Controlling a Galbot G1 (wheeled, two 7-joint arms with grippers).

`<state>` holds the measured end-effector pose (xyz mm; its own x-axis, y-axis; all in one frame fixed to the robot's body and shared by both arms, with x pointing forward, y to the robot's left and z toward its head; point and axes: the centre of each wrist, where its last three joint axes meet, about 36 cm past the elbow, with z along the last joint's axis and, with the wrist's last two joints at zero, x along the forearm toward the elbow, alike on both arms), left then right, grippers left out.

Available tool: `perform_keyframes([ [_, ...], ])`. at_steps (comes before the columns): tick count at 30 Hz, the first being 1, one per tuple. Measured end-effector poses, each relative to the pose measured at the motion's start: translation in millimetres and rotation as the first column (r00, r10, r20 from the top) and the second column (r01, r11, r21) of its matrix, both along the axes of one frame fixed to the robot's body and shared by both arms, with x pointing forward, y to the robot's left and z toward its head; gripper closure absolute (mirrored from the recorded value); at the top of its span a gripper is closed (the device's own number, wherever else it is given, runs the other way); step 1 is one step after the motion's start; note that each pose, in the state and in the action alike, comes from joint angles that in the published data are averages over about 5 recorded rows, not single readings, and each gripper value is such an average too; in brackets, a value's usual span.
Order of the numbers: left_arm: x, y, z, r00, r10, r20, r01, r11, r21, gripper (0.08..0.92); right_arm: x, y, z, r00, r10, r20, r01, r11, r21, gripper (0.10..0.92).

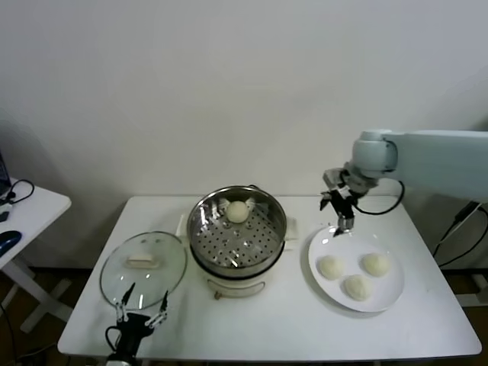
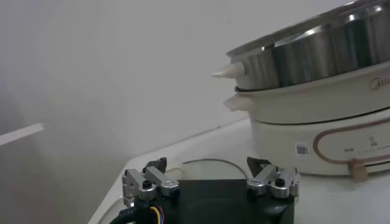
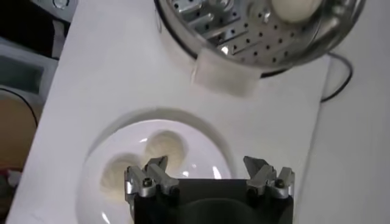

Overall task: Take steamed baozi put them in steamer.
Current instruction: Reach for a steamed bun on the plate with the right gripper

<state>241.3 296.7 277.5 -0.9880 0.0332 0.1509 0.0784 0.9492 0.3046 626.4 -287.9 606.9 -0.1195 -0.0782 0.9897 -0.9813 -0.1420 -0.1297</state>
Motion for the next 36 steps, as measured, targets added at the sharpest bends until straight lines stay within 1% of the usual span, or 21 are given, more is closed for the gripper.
perform_keyframes([
  [15, -3.3, 2.0, -2.3, 1.0000, 0.008, -0.003, -0.008, 1.000, 0.007, 0.177, -12.3, -13.2, -87.8, 0.994, -0.092, -0.066, 0.091, 0.996, -0.025, 0.200],
  [21, -4.1, 3.8, -2.5, 0.9999, 0.011, -0.002, -0.011, 1.000, 0.011, 0.177, -13.5, -11.1, -111.3, 0.993, -0.100, -0.065, 0.099, 0.995, -0.027, 0.200],
  [29, -4.2, 4.2, -3.0, 0.9999, 0.011, -0.002, -0.011, 1.000, 0.015, 0.177, -11.7, -9.7, -130.3, 0.994, -0.103, -0.048, 0.101, 0.994, -0.036, 0.200],
  [32, -3.8, 4.2, -2.8, 0.9999, 0.011, -0.001, -0.011, 1.000, 0.015, 0.177, -11.2, -10.3, -134.9, 0.994, -0.104, -0.042, 0.103, 0.994, -0.036, 0.215],
  [36, -3.5, 4.3, -2.8, 0.9999, 0.011, 0.001, -0.011, 1.000, 0.015, 0.177, -9.9, -9.5, -137.5, 0.994, -0.105, -0.037, 0.104, 0.994, -0.034, 0.275],
])
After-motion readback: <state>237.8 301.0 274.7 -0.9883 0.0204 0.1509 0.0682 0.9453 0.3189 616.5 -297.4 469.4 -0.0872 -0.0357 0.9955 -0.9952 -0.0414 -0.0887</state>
